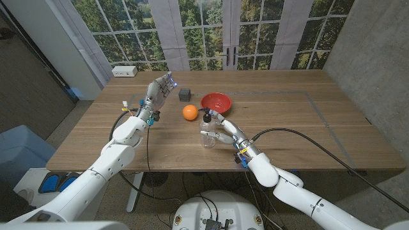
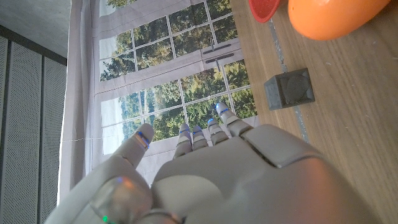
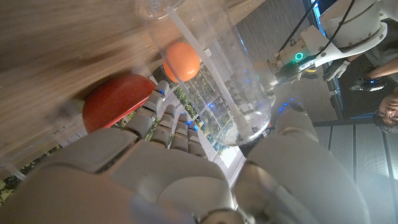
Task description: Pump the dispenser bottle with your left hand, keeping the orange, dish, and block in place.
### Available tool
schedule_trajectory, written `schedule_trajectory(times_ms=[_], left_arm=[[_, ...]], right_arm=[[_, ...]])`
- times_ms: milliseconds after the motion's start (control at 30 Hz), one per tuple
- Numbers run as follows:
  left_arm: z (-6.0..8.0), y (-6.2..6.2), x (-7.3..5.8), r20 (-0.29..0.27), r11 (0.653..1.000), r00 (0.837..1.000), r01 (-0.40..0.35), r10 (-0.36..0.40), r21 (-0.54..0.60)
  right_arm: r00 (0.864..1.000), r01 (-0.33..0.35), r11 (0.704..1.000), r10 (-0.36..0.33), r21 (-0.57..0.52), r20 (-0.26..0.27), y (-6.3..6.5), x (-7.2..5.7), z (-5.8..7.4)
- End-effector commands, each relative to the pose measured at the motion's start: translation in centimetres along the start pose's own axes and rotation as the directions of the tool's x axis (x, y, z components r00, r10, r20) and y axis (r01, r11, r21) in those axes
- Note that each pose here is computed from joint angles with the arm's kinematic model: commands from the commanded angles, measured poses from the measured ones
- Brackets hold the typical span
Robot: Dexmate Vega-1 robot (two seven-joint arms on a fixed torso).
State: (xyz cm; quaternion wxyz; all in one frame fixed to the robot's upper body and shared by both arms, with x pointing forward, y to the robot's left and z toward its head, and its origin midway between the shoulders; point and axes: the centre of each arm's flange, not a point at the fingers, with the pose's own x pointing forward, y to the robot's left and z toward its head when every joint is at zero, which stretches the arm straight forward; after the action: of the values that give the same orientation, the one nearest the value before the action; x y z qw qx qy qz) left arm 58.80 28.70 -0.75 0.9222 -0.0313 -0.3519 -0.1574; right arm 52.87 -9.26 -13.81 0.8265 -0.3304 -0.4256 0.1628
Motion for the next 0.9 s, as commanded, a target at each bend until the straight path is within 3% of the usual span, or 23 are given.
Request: schedule_trajectory(times_ms=[33, 167, 433, 567, 600, 667, 733, 800, 900], left_arm=[[0.1, 0.0, -0.7, 0.006, 1.0, 1.0, -0.01, 0.01, -0.006], [0.2, 0.0, -1.0, 0.009, 1.0, 1.0, -0.014, 0.014, -0.003], [0.4, -0.1, -1.4, 0.011, 1.0, 1.0, -0.016, 0.016, 0.0], [0.6, -0.1, -1.6, 0.016, 1.0, 1.0, -0.019, 0.019, 0.005], [0.6, -0.1, -1.7, 0.013, 1.0, 1.0, -0.018, 0.018, 0.006], [0.7, -0.1, -1.7, 0.018, 1.0, 1.0, -0.016, 0.016, 0.002], [0.9, -0.1, -1.8, 0.019, 1.0, 1.0, -0.018, 0.017, 0.01], [0.9, -0.1, -1.9, 0.024, 1.0, 0.999, -0.022, 0.022, 0.01], [1.0, -0.1, -1.9, 0.024, 1.0, 0.999, -0.022, 0.021, 0.008]], right_arm=[[1.0, 0.003, 1.0, -0.003, -0.005, 0.02, 0.0, 0.9, 0.5], [0.999, -0.035, 0.999, 0.035, -0.018, 0.02, 0.3, 1.0, 0.7], [0.999, -0.028, 0.999, 0.029, -0.033, 0.024, 0.5, 1.3, 0.8], [0.999, 0.014, 0.999, -0.013, -0.035, 0.03, 0.5, 1.3, 0.7], [1.0, -0.001, 1.0, 0.002, -0.014, 0.031, 0.4, 1.4, 0.6], [0.999, 0.052, 0.996, -0.051, -0.079, 0.02, 0.6, 1.3, 0.9], [0.999, 0.034, 0.998, -0.032, -0.056, 0.033, 0.7, 1.4, 0.9], [0.996, 0.085, 0.993, -0.082, -0.086, 0.031, 0.9, 1.2, 1.0], [0.996, 0.085, 0.991, -0.081, -0.105, 0.049, 0.9, 1.0, 0.9]])
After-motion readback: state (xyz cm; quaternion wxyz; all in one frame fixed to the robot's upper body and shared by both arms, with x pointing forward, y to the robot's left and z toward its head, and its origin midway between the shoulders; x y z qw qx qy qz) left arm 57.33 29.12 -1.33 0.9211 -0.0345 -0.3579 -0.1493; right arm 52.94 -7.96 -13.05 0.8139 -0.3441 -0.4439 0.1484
